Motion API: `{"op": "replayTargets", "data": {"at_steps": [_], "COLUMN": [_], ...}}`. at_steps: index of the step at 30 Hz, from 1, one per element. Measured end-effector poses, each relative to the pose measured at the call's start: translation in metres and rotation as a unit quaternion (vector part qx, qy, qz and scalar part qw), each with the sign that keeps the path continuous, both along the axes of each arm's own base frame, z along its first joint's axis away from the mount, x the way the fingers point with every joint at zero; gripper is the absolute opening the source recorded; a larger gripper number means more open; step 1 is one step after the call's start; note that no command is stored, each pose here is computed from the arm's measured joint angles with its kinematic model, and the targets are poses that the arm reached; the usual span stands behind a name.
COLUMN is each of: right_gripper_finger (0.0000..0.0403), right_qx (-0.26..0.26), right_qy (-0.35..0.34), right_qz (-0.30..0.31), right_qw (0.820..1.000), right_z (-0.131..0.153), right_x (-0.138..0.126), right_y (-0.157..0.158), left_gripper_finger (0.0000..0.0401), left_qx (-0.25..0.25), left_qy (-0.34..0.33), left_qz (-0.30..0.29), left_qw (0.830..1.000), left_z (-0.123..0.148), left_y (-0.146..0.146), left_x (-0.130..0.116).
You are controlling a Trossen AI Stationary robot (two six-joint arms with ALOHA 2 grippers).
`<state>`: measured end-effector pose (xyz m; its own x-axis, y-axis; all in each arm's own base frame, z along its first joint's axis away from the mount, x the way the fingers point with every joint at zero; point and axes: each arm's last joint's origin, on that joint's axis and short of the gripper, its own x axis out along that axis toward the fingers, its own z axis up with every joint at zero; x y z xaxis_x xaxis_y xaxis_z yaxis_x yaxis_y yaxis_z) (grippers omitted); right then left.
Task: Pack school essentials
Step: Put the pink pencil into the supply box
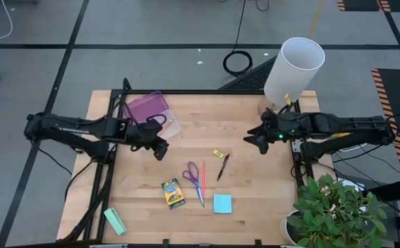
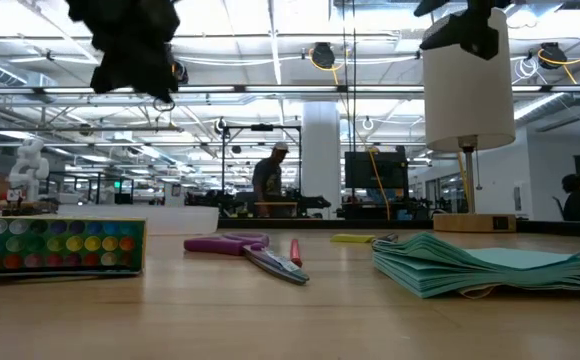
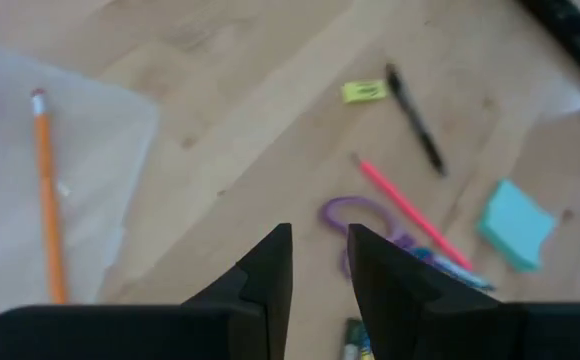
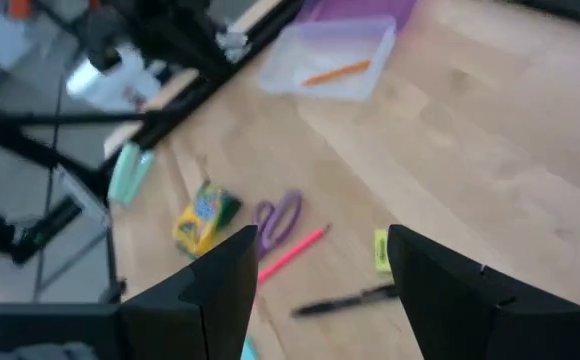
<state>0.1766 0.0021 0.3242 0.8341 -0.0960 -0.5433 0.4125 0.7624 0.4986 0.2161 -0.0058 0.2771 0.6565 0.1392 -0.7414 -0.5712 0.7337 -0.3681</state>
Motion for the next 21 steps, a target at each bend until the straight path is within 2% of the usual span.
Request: {"op": "replayTargets", "data": {"at_steps": [7,13,17,21], "right_gripper_finger": [0.0215,0.0215,0.0215,0.0215], "right_qx": [0.031,0.063,0.065,0.056], "right_qy": [0.032,0.051,0.052,0.051], "right_qz": [0.063,0.106,0.133,0.166], "right_qw": [0.997,0.991,0.988,0.983], "right_z": [-0.005,-0.008,-0.007,-0.005], "right_x": [-0.004,-0.007,-0.009,-0.016], "right_y": [0.004,0.008,0.010,0.010], "left_gripper_finger": [0.0101,0.0101,0.0101,0.0101], "left_qx": [0.008,0.022,0.005,-0.038], "left_qy": [0.004,0.060,0.081,0.108], "left_qz": [-0.025,-0.049,-0.024,0.047], "left_qw": [1.000,0.997,0.996,0.992], "left_z": [0.016,0.025,0.028,0.020], "left_y": [-0.025,-0.042,-0.047,-0.051], "left_x": [0.042,0.092,0.122,0.142]}}
